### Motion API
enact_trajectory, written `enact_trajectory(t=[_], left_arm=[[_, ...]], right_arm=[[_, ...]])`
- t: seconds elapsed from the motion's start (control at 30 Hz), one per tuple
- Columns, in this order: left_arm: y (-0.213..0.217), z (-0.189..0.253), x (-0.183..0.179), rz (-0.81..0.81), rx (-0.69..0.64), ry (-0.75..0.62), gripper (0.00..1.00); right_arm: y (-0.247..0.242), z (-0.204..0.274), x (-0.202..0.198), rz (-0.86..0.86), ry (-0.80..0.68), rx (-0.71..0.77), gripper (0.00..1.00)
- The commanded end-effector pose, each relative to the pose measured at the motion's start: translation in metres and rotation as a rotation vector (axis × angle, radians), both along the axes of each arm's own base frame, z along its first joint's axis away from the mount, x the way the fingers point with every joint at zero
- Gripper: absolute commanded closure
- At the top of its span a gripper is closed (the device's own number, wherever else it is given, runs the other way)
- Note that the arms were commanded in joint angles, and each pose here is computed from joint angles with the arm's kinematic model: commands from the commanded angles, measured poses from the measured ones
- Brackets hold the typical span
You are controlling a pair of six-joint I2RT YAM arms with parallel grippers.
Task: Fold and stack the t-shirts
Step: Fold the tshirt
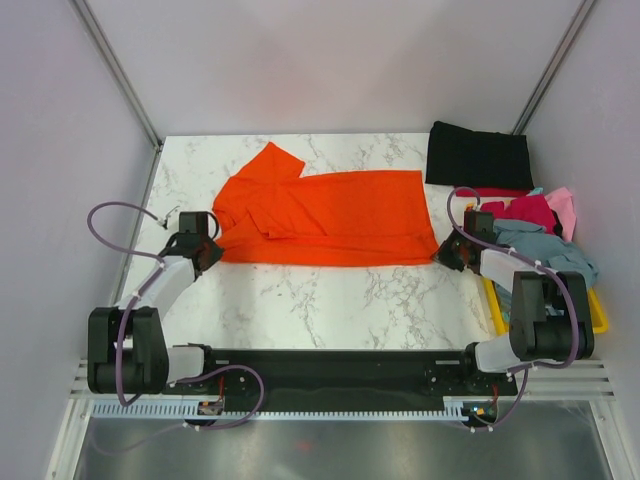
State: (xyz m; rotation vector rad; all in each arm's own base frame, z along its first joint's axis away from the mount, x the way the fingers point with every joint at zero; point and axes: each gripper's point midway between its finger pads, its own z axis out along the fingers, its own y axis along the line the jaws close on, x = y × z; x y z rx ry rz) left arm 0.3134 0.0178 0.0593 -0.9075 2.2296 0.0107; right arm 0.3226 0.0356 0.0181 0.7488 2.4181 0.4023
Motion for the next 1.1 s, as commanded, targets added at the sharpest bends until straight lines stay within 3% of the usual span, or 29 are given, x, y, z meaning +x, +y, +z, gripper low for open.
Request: enact_trajectory(t=[0.0, 0.1, 0.2, 0.23, 0.33, 0.53, 0.63, 0.77, 0.87, 0.9, 0.93, 1.07], left_arm=[[0.017, 0.004, -0.015, 0.057, 0.028, 0.015, 0.75], [0.008, 0.011, -0.024, 0.046, -0.033, 0.016, 0.35], [0.000, 0.040, -0.025, 0.005, -0.065, -0.055, 0.23], [0.001, 0.050, -0.025, 0.000, -0.057, -0.075, 0.22], [0.001, 0.081, -0.025, -0.057, -0.016, -0.137, 0.21], [-0.016, 0.087, -0.022, -0.128, -0.081, -0.170, 0.30], [-0.030, 0.081, -0.009, -0.181, -0.132, -0.242, 0.32], [-0.058, 0.061, 0.007, -0.264, -0.270, -0.238, 0.37], [-0.053, 0.032, 0.010, -0.227, -0.271, -0.134, 0.37], [-0.051, 0.018, 0.007, -0.207, -0.272, -0.091, 0.37], [-0.047, 0.012, 0.006, -0.186, -0.265, -0.077, 0.37], [-0.042, -0.019, -0.006, -0.119, -0.293, -0.006, 0.37]], right_arm=[[-0.007, 0.001, -0.006, -0.023, 0.001, -0.024, 1.00], [-0.004, 0.008, -0.008, -0.001, -0.018, -0.021, 0.95], [-0.003, 0.022, -0.006, 0.017, -0.055, -0.023, 0.61], [-0.003, 0.025, -0.009, 0.021, -0.052, -0.028, 0.35], [-0.005, 0.050, -0.005, 0.015, -0.104, -0.041, 0.19], [0.016, 0.118, 0.009, 0.060, -0.267, -0.145, 0.18], [0.072, 0.153, 0.022, 0.205, -0.357, -0.167, 0.21], [0.195, 0.177, 0.036, 0.522, -0.426, -0.193, 0.28], [0.266, 0.198, 0.041, 0.711, -0.505, -0.203, 0.32], [0.284, 0.175, 0.047, 0.762, -0.462, -0.221, 0.33], [0.302, 0.190, 0.054, 0.793, -0.497, -0.218, 0.33], [0.356, 0.148, 0.067, 0.932, -0.460, -0.234, 0.37]])
